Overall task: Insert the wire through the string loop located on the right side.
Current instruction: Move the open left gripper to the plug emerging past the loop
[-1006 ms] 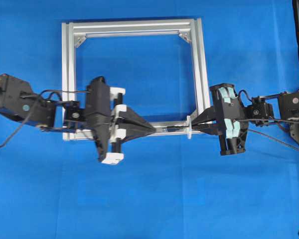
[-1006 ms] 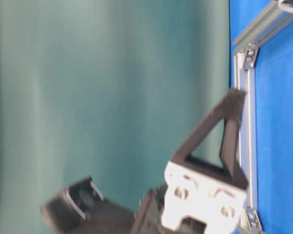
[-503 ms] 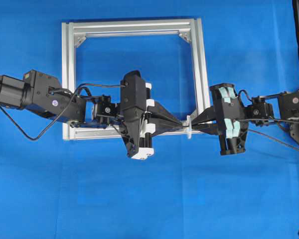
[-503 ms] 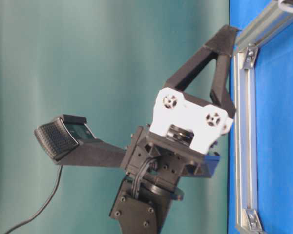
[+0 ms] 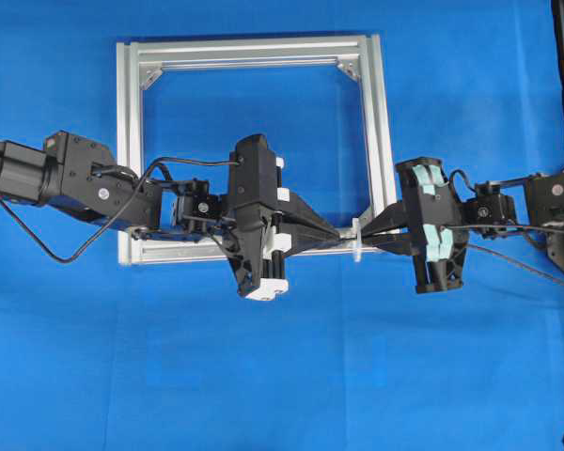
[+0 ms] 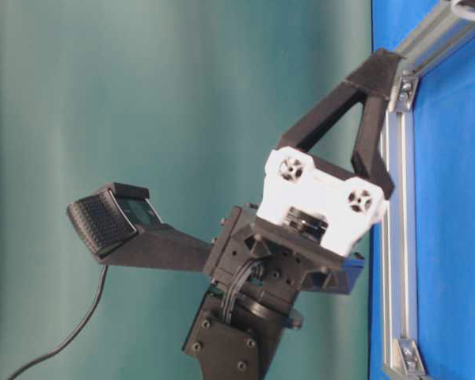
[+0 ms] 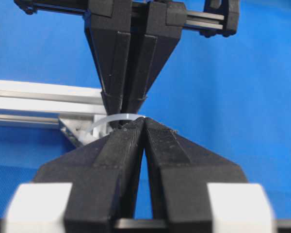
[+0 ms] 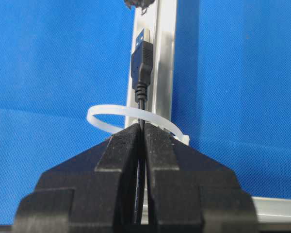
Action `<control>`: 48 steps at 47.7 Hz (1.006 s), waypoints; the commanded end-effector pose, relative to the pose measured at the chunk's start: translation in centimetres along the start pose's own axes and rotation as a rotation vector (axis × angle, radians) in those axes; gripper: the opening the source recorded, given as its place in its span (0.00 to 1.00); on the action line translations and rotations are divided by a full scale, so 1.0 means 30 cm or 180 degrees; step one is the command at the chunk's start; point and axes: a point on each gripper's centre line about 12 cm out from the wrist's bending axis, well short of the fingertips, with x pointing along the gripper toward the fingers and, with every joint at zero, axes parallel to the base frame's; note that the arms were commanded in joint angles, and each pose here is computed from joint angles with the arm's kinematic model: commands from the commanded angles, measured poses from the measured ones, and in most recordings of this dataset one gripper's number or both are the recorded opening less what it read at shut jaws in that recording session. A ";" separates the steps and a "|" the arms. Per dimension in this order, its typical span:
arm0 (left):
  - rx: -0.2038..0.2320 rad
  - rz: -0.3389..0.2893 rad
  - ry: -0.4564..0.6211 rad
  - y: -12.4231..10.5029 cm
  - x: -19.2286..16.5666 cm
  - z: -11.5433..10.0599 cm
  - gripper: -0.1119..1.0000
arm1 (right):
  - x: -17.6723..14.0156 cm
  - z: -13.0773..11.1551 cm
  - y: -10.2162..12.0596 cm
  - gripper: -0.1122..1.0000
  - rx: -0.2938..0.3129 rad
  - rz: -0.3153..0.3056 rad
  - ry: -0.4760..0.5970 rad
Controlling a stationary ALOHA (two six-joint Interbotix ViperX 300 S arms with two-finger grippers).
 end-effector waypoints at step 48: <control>-0.0005 0.0050 0.0303 0.019 0.094 -0.100 0.90 | -0.002 0.028 0.005 0.07 -0.0011 0.0017 -0.0097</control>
